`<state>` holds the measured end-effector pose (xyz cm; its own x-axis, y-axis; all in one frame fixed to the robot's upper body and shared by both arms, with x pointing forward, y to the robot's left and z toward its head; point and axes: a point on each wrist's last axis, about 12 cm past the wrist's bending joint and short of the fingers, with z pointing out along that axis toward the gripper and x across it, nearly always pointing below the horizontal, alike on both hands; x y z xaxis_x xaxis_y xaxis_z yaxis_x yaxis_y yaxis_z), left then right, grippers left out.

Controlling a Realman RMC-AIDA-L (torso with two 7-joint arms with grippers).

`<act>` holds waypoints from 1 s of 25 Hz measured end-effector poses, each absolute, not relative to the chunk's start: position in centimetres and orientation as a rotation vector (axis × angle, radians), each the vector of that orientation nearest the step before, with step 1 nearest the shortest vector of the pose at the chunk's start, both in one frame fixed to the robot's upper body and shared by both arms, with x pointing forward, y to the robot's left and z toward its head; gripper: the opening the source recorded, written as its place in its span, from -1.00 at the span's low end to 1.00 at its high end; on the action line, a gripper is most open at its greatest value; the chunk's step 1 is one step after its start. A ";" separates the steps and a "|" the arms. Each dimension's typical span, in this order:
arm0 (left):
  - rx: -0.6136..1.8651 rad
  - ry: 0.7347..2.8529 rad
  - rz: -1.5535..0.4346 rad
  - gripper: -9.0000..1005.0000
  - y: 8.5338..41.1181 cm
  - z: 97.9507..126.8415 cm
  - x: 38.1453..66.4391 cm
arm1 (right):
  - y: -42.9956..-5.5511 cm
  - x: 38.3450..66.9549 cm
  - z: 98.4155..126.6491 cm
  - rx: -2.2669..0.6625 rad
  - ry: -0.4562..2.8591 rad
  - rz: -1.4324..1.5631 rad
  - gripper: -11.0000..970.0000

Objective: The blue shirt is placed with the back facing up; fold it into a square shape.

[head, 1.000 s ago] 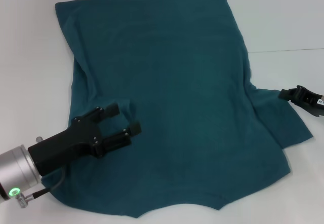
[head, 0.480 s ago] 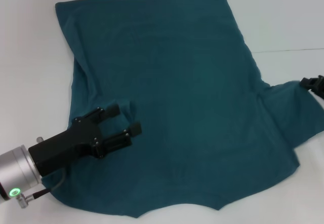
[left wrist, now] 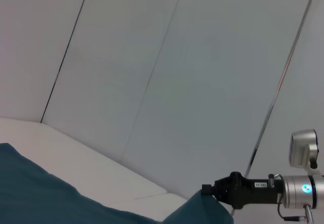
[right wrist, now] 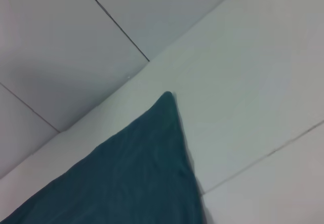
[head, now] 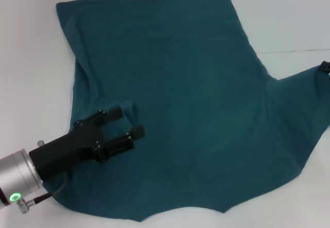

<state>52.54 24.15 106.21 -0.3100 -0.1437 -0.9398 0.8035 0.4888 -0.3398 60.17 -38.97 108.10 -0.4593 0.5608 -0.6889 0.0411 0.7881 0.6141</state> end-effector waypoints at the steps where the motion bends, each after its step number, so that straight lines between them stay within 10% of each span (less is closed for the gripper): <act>1: 0.580 1.613 -1.056 0.77 24.1 106.2 52.5 | -39.0 60.3 108.2 0.448 1.973 0.650 -0.96; 25: 0.575 1.617 -1.058 0.76 24.0 106.2 52.6 | -33.2 60.8 107.6 0.276 2.032 0.830 -0.93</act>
